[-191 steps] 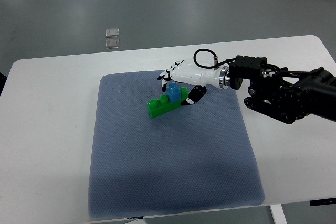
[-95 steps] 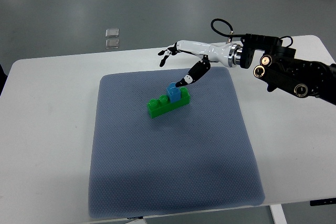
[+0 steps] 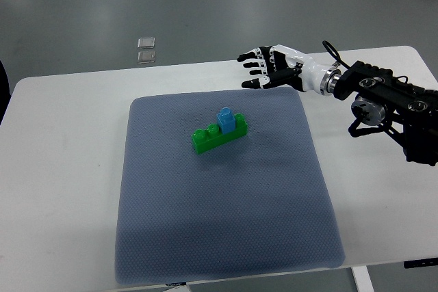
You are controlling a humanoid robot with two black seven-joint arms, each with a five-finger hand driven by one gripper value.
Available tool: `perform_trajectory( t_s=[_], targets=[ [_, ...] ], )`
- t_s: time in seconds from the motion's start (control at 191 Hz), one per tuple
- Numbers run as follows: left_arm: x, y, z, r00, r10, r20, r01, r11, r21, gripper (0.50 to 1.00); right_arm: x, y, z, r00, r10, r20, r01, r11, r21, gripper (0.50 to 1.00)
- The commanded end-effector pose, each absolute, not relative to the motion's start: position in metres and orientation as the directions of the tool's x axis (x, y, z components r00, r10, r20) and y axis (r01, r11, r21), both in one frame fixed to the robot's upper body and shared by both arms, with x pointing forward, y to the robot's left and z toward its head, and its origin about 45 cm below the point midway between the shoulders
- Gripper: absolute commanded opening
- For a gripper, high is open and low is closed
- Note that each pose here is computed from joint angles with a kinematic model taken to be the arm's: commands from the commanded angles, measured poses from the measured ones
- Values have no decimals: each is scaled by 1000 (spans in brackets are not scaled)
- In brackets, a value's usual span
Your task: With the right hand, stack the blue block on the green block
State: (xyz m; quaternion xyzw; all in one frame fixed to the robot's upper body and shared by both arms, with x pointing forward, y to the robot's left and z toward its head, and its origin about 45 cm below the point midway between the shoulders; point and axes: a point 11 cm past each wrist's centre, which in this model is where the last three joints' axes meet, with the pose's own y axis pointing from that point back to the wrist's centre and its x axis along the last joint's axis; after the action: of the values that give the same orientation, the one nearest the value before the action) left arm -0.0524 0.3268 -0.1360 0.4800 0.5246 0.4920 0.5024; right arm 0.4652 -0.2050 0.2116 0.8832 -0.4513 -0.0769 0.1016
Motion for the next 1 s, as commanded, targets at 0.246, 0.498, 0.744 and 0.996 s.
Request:
perform_trajectory(
  t_s=[0.246, 0.498, 0.744, 0.996],
  targets=[
    [-52, 327, -136, -35, 998, -55, 9, 55, 998, 1000, 460, -210, 181, 407, -850, -335, -822, -501, 271, 915],
    [-52, 327, -136, -35, 998, -55, 9, 55, 998, 1000, 457, -214, 175, 334, -831, -445, -850, -470, 239, 915],
    [-52, 327, -136, -35, 998, -55, 9, 55, 998, 1000, 459, -216, 179, 334, -830, -446, -855, -466, 226, 915],
    [-52, 327, -136, -35, 998, -55, 9, 55, 998, 1000, 458, -217, 179, 334, -829, -449, -856, -466, 224, 915]
  ],
)
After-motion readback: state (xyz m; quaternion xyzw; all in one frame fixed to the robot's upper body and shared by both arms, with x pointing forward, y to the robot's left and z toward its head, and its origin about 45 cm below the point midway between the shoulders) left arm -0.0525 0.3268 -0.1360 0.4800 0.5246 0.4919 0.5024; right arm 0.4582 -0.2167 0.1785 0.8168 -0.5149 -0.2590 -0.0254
